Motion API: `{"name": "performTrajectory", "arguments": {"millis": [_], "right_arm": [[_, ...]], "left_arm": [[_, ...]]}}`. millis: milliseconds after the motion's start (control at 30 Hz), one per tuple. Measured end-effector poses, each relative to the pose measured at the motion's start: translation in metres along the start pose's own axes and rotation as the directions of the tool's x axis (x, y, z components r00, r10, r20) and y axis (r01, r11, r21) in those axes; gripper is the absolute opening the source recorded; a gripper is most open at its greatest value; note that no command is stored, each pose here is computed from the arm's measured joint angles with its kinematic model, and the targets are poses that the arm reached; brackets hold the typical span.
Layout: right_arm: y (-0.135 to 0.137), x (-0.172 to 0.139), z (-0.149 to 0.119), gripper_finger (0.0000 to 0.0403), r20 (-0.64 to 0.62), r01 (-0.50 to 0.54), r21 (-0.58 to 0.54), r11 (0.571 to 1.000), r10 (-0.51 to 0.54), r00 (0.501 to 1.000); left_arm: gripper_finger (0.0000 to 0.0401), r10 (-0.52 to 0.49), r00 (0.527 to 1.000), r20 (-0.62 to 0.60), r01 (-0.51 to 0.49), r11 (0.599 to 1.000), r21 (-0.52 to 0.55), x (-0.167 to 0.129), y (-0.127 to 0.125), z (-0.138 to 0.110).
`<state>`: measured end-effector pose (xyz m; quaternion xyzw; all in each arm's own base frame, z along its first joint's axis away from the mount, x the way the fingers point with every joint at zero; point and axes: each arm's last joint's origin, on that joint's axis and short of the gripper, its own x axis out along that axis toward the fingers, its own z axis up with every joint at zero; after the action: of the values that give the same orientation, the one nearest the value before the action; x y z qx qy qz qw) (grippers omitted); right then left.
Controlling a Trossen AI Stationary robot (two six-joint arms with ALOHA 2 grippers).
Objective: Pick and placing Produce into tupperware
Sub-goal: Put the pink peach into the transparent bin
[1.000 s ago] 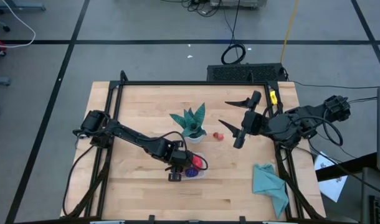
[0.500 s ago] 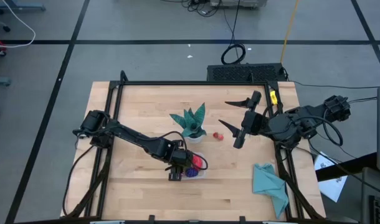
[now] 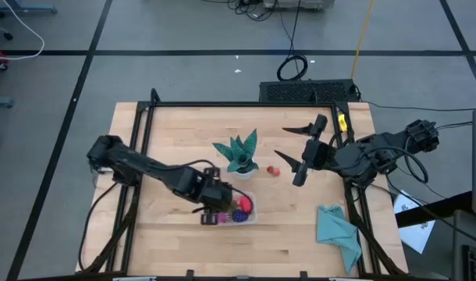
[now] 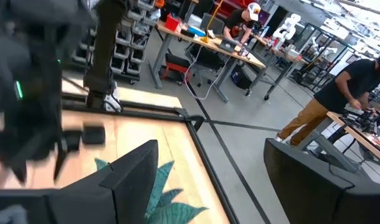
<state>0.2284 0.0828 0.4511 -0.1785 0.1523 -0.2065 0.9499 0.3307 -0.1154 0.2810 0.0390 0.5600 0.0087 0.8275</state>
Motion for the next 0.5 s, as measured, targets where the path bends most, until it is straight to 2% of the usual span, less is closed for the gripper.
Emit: {"name": "performTrajectory", "arguments": {"millis": [133, 300, 500], "right_arm": [[0.001, 0.0, -0.009, 0.0281, -0.065, -0.009, -0.021, 1.0, 0.007, 0.998], [0.001, -0.003, -0.027, 0.0281, -0.2, -0.013, -0.003, 1.0, 0.012, 0.98], [0.004, -0.002, -0.048, 0.0281, -0.365, -0.117, 0.155, 0.981, 0.167, 0.916]], "left_arm": [[0.0188, 0.013, 0.998, 0.065, -0.011, 1.0, -0.024, -0.041, -0.002, -0.014], [0.0186, 0.126, 0.984, 0.126, -0.111, 0.986, -0.121, -0.089, 0.004, -0.042], [0.0186, 0.219, 0.964, 0.151, -0.189, 0.963, -0.192, -0.119, 0.015, -0.065]]}}
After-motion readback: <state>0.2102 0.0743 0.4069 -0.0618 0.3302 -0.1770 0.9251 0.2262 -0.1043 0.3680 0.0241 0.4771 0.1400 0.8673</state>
